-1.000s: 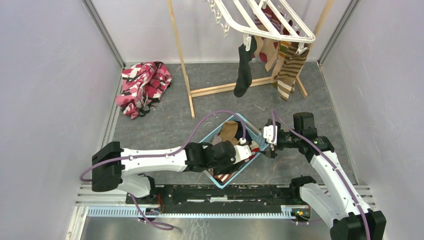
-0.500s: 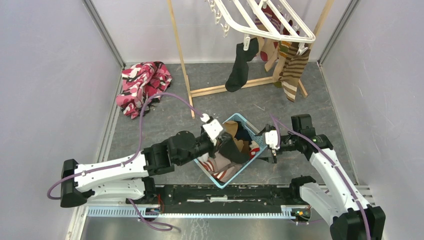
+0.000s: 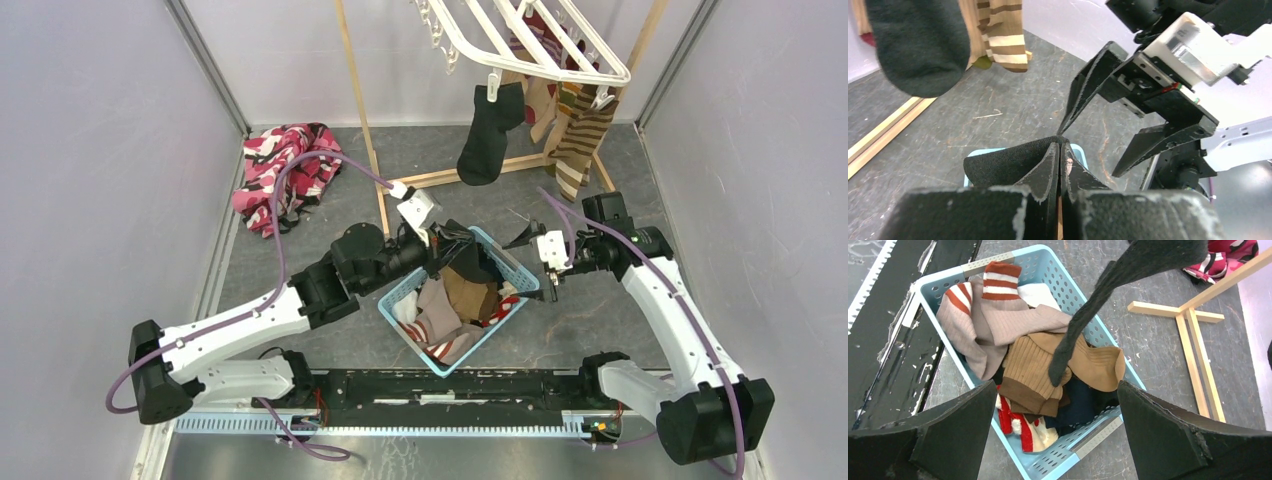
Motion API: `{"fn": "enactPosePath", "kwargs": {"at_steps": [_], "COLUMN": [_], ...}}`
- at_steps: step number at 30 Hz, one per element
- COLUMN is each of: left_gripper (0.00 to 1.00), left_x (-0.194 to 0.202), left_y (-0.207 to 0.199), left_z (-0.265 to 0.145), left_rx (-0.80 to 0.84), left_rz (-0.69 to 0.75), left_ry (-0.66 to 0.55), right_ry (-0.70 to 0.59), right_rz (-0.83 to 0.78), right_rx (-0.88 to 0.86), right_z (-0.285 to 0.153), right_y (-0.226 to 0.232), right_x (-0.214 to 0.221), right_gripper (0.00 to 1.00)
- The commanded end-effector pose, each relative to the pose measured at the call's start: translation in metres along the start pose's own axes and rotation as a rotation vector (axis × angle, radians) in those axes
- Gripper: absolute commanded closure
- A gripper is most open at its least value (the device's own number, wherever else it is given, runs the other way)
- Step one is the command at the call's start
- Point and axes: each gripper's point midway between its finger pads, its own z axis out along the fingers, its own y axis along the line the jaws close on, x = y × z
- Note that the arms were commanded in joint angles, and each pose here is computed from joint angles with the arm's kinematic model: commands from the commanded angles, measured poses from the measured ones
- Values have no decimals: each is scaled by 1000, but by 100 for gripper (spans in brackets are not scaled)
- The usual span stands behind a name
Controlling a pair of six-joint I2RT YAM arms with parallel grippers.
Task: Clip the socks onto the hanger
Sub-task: Pick up the sock from the bin.
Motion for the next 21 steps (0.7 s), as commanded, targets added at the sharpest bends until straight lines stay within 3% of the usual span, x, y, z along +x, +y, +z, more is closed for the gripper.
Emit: {"fn": "enactPosePath", "kwargs": {"at_steps": [1,8,13,21], "left_gripper": [98,98,98,98], "left_x": [-36,-37,-44,-40], "left_y": [-16,-19,-13,-8], "left_z": [7,16,20,20], "left_rx": [67,86,49,29], "left_rz": [-52,-76,-90,-98], "left_ry": [-91,-108,-141,-139], "right_ry": [-41,-32,-26,-44], "right_rz": [67,165,207,225], "right_rx": [24,69,7,-32], "right_z": [1,15,29,38], "right_y": [-8,-8,7,12], "right_x": [-7,15,23,21], "right_gripper": [2,3,15,43]}}
